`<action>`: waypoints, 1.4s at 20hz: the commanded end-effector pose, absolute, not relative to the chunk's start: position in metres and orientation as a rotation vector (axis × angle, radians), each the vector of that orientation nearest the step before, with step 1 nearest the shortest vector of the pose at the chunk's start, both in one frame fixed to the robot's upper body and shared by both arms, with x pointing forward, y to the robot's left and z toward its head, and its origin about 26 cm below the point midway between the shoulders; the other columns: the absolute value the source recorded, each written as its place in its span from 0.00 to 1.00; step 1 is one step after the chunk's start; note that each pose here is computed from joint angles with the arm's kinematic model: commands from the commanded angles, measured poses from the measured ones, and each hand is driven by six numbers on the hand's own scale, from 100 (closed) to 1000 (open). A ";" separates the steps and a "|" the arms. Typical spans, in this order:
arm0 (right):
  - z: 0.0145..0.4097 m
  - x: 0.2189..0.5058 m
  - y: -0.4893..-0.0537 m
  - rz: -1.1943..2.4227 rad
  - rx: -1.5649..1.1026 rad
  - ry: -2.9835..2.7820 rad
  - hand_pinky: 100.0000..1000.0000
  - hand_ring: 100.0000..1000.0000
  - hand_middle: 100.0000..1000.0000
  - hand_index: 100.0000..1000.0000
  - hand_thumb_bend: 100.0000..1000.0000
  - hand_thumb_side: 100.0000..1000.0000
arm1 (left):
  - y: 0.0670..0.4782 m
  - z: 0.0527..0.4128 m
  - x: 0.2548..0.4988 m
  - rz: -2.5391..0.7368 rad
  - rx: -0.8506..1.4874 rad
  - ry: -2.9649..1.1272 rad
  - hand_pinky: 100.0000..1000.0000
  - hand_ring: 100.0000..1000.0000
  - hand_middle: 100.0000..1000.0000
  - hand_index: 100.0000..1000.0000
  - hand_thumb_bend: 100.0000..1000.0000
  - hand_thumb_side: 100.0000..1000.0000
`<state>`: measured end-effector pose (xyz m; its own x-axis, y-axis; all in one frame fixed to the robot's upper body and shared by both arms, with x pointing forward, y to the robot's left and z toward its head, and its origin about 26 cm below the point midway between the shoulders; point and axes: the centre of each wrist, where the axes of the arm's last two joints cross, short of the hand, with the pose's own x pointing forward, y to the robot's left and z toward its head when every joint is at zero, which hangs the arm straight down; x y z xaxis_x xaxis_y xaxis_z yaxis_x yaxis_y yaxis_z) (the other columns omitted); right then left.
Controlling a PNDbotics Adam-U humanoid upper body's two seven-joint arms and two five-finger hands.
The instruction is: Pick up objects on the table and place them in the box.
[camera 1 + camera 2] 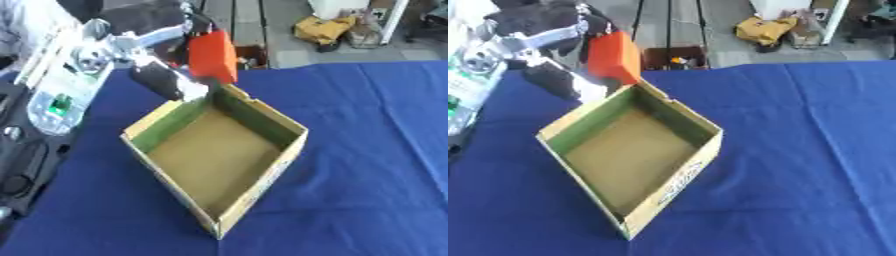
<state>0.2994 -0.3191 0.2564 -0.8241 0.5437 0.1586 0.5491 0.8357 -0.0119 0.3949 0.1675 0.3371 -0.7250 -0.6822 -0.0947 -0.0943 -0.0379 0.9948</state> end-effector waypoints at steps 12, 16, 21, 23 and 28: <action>0.266 0.297 -0.316 -0.073 -0.840 -2.902 0.74 0.69 0.75 0.78 0.00 0.71 | 0.139 0.269 0.435 -1.902 0.860 -1.546 0.17 0.36 0.44 0.58 0.00 0.39; 0.266 0.297 -0.315 -0.077 -0.835 -2.904 0.74 0.69 0.75 0.78 0.00 0.71 | 0.134 0.255 0.440 -1.938 0.944 -1.468 0.20 0.39 0.47 0.60 0.00 0.39; 0.267 0.297 -0.315 -0.079 -0.833 -2.907 0.75 0.69 0.75 0.78 0.00 0.72 | 0.133 0.234 0.448 -1.979 0.925 -1.382 0.31 0.47 0.55 0.67 0.00 0.37; 0.267 0.297 -0.315 -0.081 -0.832 -2.908 0.75 0.69 0.75 0.78 0.00 0.72 | 0.133 0.227 0.450 -1.999 0.907 -1.350 0.34 0.49 0.57 0.69 0.00 0.37; 0.267 0.297 -0.315 -0.087 -0.832 -2.907 0.75 0.69 0.75 0.78 0.00 0.71 | 0.135 0.216 0.454 -2.048 0.868 -1.288 0.49 0.64 0.71 0.87 0.00 0.31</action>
<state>0.3009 -0.3150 0.2579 -0.8349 0.5270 0.1589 0.5355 0.8444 0.0136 0.4520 0.1324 0.2194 -0.6321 -0.7465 -0.2079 0.1050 -0.3483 0.9315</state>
